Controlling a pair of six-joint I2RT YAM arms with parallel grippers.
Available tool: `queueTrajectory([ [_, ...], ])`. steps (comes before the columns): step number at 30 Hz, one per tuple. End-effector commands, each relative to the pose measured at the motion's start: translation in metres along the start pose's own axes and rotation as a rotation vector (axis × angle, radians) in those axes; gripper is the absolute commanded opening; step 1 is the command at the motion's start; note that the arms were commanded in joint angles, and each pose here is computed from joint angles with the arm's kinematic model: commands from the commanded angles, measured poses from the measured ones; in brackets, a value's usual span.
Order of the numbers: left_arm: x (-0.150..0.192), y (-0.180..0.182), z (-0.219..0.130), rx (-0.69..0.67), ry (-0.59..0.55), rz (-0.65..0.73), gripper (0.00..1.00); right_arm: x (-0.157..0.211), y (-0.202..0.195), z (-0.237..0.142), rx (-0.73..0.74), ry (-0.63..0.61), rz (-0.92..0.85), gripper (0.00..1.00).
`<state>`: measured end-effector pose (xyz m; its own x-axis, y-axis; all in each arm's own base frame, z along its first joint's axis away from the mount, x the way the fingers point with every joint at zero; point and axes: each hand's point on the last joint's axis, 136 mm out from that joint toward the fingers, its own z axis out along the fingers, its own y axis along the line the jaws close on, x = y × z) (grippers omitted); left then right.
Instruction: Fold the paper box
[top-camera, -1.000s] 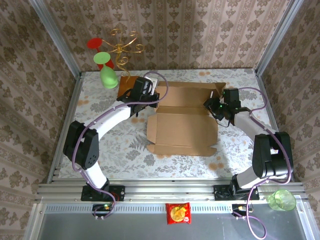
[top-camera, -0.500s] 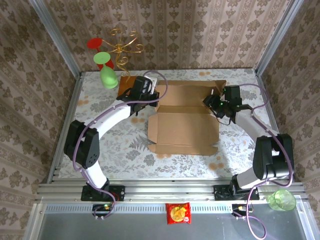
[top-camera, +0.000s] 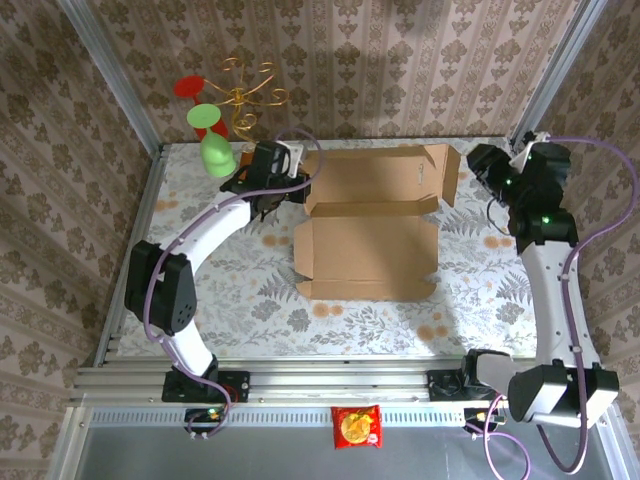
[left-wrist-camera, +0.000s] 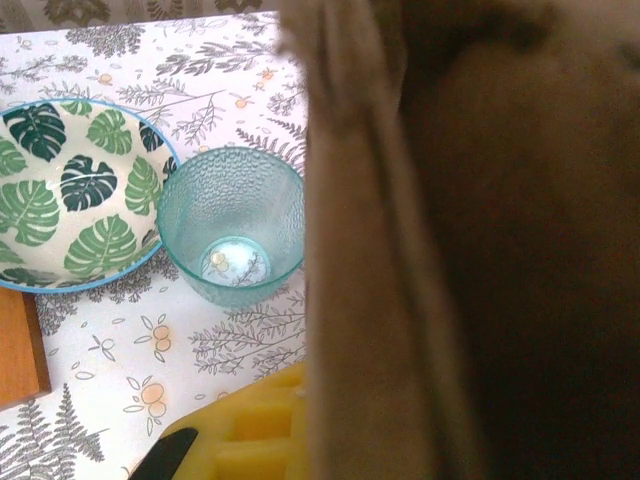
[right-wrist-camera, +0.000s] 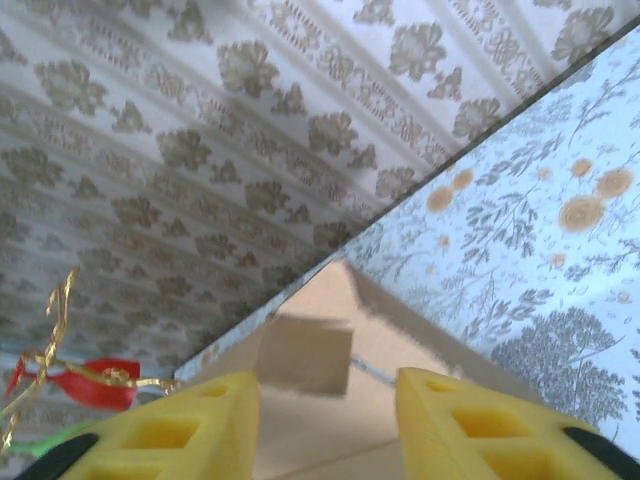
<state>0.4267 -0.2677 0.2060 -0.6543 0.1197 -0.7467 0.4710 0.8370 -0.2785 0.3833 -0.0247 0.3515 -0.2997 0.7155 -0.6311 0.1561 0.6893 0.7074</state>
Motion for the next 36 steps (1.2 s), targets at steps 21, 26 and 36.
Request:
queueTrajectory([
  [21,-0.008,-0.014,0.022,0.32,0.129,-0.108,0.0,0.038,-0.002,0.069,-0.547,0.35,0.114,0.4],
  [26,-0.008,-0.013,0.026,0.344,0.123,-0.151,0.0,0.049,0.009,0.064,-0.565,0.374,0.098,0.41],
  [36,-0.008,-0.008,0.025,0.378,0.132,-0.201,0.0,0.059,0.033,0.053,-0.619,0.393,0.095,0.45],
])
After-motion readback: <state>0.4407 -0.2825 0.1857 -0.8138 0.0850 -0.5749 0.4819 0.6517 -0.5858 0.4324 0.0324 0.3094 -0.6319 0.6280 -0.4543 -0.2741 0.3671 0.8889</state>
